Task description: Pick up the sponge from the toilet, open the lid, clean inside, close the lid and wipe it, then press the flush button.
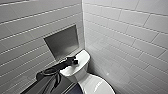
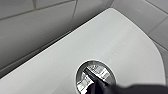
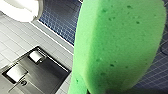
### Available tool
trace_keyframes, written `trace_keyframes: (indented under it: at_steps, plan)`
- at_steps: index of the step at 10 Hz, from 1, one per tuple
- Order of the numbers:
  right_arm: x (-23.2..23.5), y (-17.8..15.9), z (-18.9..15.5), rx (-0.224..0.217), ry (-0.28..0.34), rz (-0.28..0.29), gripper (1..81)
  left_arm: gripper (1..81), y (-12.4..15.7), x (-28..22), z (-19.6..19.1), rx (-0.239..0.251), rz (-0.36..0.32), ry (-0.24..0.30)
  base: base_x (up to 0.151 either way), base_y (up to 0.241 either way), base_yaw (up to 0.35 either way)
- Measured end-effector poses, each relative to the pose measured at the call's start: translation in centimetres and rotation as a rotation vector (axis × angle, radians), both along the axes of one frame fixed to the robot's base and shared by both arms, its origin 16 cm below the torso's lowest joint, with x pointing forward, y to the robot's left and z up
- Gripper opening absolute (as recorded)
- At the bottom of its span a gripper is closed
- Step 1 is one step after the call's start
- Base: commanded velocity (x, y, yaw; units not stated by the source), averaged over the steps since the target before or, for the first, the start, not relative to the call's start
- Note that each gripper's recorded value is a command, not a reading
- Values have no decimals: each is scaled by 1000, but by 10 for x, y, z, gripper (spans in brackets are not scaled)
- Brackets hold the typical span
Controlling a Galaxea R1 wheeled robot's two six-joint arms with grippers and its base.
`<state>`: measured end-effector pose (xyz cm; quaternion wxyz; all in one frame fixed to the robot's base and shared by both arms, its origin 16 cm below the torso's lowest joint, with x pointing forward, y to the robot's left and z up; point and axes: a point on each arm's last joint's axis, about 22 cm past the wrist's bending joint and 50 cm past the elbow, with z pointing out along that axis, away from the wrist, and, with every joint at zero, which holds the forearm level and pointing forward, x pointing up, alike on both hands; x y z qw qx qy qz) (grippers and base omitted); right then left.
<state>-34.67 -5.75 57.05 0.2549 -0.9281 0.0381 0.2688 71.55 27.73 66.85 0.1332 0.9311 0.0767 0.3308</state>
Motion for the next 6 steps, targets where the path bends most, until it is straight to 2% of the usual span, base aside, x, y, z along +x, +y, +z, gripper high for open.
trace_keyframes:
  at_steps: [2, 6]
  plan:
    - [0, 6, 2, 7, 0, -5, 10, 10, 0, 1, 0, 9, 8, -28, 0, 0, 0]
    - [-1, 6, 2, 7, 0, -6, 10, 10, -6, 2, 2, 2, -6, -14, 0, 0, 0]
